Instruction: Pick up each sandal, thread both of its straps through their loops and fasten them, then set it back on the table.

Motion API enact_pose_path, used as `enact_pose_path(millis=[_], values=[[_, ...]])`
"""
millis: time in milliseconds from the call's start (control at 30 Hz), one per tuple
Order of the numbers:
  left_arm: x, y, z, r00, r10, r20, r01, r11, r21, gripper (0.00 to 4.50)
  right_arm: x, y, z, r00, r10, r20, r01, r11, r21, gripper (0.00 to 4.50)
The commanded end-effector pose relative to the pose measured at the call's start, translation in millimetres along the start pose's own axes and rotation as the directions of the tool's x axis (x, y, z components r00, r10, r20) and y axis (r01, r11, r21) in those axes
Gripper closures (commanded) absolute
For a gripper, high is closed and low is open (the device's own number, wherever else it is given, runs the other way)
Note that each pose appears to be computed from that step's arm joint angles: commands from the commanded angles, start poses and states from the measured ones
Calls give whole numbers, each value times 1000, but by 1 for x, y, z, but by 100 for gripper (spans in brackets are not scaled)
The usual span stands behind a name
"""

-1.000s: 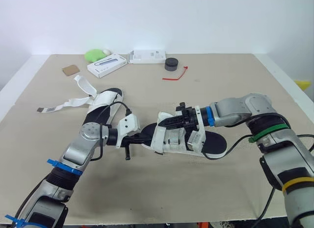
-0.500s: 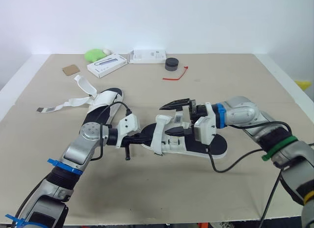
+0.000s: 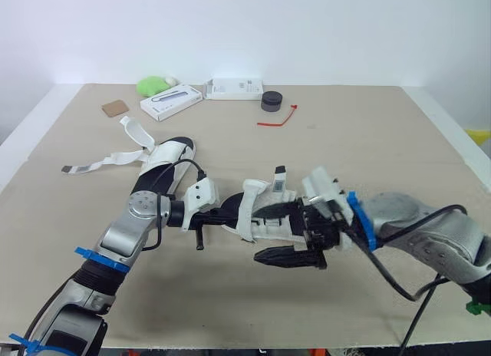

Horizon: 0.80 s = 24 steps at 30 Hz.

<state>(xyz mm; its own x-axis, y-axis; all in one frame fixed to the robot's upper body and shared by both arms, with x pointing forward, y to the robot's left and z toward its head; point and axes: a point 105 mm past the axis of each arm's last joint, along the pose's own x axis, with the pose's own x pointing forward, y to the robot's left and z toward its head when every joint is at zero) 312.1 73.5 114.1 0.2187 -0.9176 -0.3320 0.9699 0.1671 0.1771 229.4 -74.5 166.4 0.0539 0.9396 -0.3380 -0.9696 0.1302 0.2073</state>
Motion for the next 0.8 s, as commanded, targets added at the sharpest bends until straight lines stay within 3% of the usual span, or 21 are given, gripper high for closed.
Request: enact_pose_path(millis=[33,300,800], values=[[-1,2,4,1000,-5,3,5,1000,14,450,1,-6,-1,998,-50,-23,52,995,90,22],[-1,4,7,1000,6,14,-7,1000,20,450,11,-23,-4,990,-120,-67,131,974,187,22],[-1,3,6,1000,19,16,-19,1000,18,450,18,-38,-8,970,-198,-138,221,959,179,22]])
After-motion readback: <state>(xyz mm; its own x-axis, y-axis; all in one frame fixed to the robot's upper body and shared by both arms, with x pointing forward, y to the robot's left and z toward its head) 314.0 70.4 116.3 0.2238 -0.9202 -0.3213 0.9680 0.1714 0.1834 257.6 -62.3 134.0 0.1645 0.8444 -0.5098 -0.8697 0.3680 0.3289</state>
